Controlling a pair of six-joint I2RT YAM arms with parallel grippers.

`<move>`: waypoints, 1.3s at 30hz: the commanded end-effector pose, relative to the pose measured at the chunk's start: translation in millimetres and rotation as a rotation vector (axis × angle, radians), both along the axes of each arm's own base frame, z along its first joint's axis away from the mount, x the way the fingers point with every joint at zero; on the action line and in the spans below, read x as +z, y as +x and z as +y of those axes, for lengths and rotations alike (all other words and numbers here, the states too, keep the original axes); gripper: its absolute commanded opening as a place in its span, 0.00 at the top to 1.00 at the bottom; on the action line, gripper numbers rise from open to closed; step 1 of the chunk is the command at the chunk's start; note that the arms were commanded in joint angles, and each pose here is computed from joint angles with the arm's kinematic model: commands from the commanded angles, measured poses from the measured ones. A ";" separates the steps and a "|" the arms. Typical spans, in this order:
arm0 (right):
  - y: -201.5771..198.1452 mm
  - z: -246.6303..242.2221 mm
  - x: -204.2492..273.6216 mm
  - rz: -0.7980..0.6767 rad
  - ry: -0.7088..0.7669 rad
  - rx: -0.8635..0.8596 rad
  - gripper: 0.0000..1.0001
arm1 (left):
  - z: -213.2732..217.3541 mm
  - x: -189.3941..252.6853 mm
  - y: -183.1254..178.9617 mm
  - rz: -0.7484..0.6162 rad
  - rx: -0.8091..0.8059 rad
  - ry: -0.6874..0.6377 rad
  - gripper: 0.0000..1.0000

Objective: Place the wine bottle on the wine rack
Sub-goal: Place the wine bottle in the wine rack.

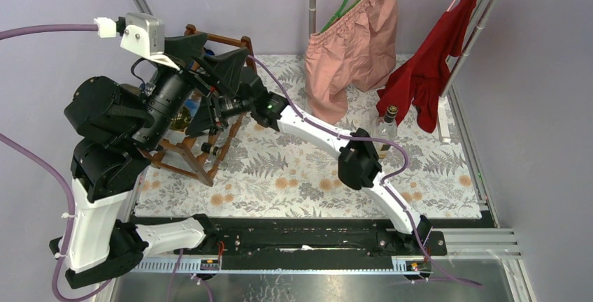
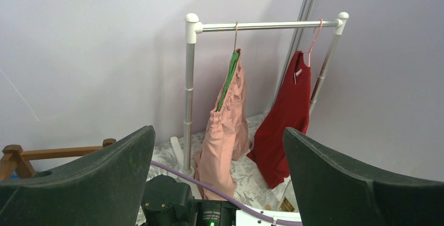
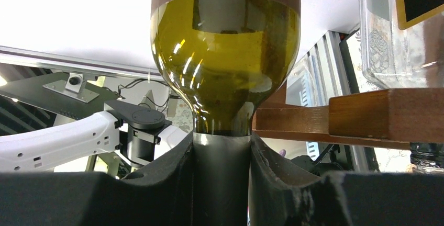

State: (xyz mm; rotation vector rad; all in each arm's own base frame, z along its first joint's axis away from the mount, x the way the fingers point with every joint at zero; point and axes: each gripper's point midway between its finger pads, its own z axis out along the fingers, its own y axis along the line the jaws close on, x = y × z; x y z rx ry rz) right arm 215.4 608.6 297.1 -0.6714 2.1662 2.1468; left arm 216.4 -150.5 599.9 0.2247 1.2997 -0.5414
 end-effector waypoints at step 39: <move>-16.0 8.4 82.0 -0.105 0.207 -0.038 0.85 | 86.5 -84.6 -5.9 0.212 0.357 0.115 0.01</move>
